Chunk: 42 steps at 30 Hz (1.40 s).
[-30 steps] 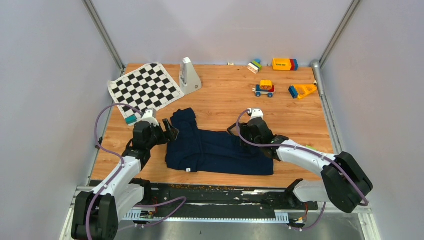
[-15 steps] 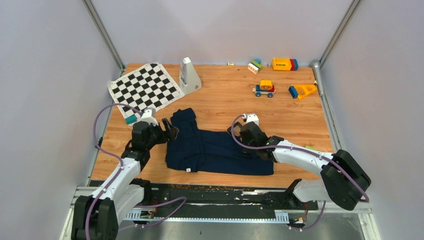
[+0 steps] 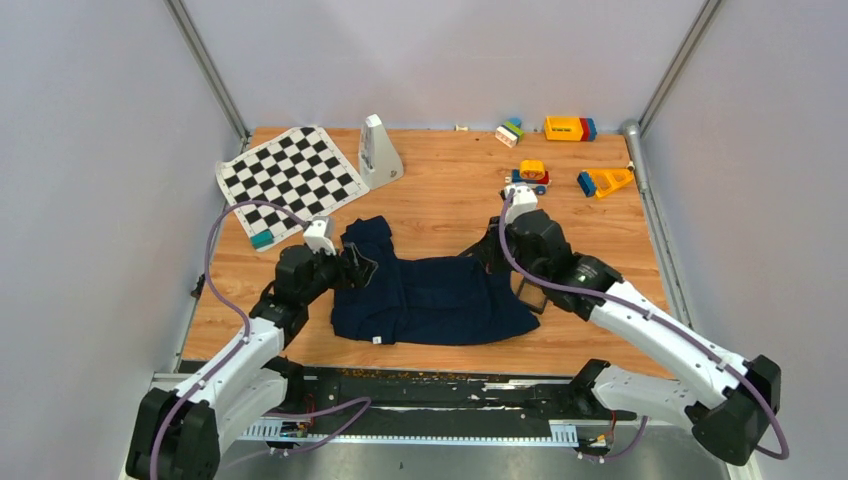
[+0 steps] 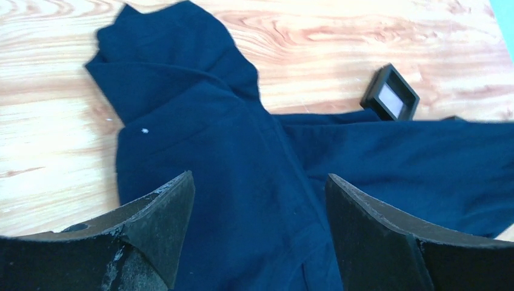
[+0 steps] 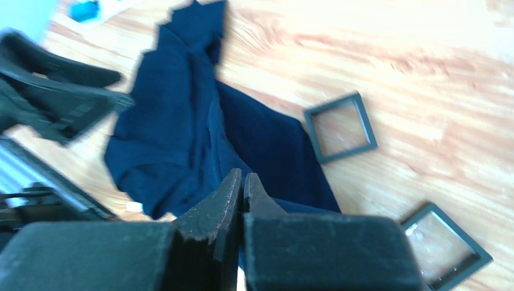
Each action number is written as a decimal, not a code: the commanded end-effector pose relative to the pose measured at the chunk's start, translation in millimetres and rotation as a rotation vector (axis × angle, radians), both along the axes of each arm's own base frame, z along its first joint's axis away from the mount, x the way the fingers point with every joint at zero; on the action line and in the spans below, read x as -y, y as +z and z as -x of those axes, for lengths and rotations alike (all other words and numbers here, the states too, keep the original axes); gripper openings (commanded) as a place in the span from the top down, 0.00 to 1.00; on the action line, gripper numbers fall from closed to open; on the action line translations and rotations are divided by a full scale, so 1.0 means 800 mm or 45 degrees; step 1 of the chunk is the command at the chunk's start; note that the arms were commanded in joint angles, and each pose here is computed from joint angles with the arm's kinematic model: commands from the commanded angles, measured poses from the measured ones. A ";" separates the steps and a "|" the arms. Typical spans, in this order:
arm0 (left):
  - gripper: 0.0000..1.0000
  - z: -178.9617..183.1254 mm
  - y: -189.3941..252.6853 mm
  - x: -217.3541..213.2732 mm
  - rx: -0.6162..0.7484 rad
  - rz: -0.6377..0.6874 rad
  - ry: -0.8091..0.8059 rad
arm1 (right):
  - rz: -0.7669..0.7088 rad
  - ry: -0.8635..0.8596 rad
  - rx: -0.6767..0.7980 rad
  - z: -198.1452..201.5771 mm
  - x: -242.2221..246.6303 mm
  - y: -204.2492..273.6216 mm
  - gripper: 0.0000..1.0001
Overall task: Remove the brooch from the garment
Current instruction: Flatten out the clothes at the center of the board.
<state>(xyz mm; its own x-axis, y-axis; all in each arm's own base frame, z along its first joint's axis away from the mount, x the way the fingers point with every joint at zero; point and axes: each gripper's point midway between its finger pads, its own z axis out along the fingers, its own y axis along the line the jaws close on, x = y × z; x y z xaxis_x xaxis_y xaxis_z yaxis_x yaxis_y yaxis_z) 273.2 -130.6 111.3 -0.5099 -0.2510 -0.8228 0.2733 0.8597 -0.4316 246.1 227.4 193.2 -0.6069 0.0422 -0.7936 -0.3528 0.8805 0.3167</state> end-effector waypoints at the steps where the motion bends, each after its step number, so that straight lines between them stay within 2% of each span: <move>1: 0.15 -0.011 0.020 0.011 0.084 -0.062 -0.034 | -0.166 0.132 0.118 0.015 -0.019 0.094 1.00; 6: 0.16 -0.009 0.021 0.010 0.086 -0.069 -0.036 | -0.244 0.173 0.207 0.020 -0.022 0.167 1.00; 9: 0.17 -0.008 0.019 0.012 0.081 -0.068 -0.047 | -0.255 0.198 0.223 0.023 -0.024 0.185 1.00; 16: 0.34 -0.005 0.022 0.027 0.072 -0.035 -0.131 | -0.248 0.244 0.186 0.028 -0.031 0.176 1.00; 22: 0.32 0.009 0.028 0.051 0.083 0.009 -0.271 | -0.223 0.238 0.177 0.024 -0.031 0.168 1.00; 30: 0.30 0.007 -0.002 0.083 -0.042 -0.074 -0.353 | -0.225 0.237 0.162 0.024 -0.033 0.163 1.00; 38: 0.29 -0.012 -0.028 0.090 -0.124 -0.102 -0.315 | -0.245 0.261 0.128 0.031 -0.036 0.151 1.00; 42: 0.34 -0.023 -0.036 0.081 -0.133 -0.140 -0.243 | -0.254 0.263 0.127 0.035 -0.034 0.150 1.00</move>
